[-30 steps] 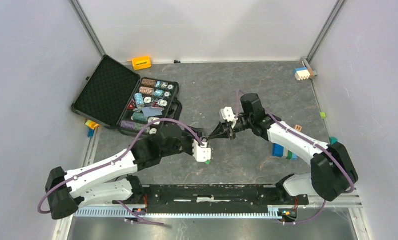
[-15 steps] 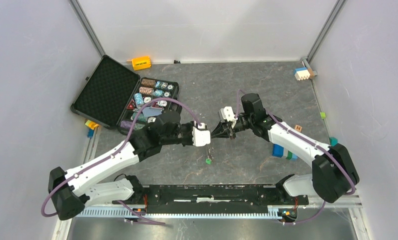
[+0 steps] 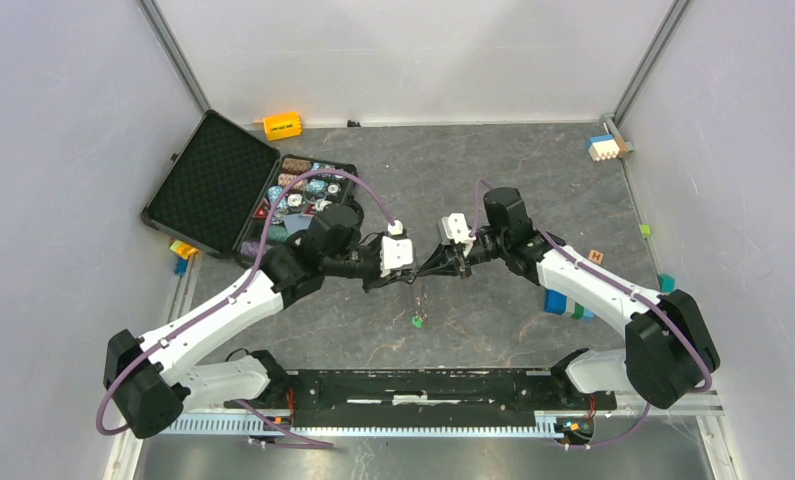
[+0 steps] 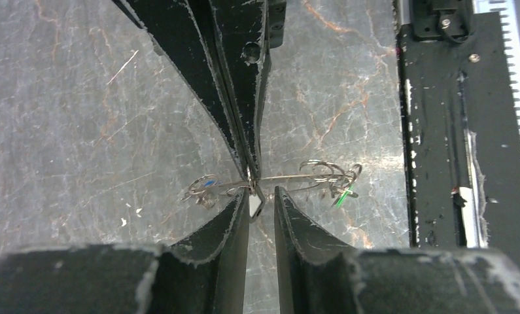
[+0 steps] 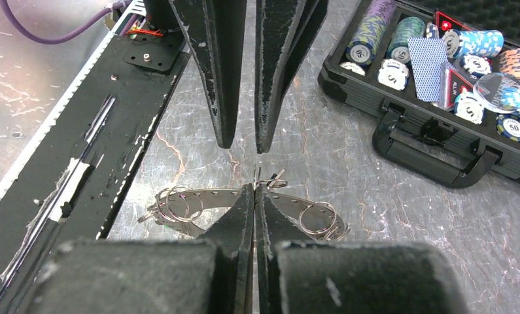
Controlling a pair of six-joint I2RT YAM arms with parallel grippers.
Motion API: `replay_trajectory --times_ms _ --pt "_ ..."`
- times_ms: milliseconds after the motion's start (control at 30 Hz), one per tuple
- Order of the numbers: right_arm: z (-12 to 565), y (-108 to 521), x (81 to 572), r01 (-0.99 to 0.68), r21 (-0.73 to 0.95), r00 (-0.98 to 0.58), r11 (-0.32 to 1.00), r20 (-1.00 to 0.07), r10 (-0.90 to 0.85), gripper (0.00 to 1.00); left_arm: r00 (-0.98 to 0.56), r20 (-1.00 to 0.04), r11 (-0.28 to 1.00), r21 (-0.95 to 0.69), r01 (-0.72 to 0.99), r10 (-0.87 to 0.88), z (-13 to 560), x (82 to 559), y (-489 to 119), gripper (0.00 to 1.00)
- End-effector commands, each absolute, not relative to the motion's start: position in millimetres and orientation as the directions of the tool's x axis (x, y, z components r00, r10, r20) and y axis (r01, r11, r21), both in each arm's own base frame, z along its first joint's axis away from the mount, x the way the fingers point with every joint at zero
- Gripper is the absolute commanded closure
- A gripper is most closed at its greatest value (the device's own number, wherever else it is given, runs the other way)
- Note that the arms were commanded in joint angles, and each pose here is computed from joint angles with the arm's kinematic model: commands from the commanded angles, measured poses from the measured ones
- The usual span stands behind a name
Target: Put the keys on the keyring
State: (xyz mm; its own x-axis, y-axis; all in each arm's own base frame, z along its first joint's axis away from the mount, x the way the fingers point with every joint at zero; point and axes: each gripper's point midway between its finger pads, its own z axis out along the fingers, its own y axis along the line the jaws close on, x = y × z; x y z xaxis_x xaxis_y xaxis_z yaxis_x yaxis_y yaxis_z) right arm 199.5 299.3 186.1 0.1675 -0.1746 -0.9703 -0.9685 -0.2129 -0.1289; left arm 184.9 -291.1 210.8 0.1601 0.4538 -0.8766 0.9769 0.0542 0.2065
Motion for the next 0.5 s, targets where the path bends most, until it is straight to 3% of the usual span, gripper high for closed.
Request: replay_trajectory --times_ms 0,467 --pt "203.4 302.1 200.1 -0.958 -0.190 0.221 -0.213 -0.966 -0.132 1.00 0.126 -0.907 0.029 0.150 0.988 0.401 225.2 178.1 -297.9 0.73" --pt "201.9 302.2 200.0 -0.959 -0.185 0.216 -0.214 -0.968 -0.132 1.00 0.128 -0.904 0.021 0.150 0.989 0.409 218.1 180.8 -297.7 0.74"
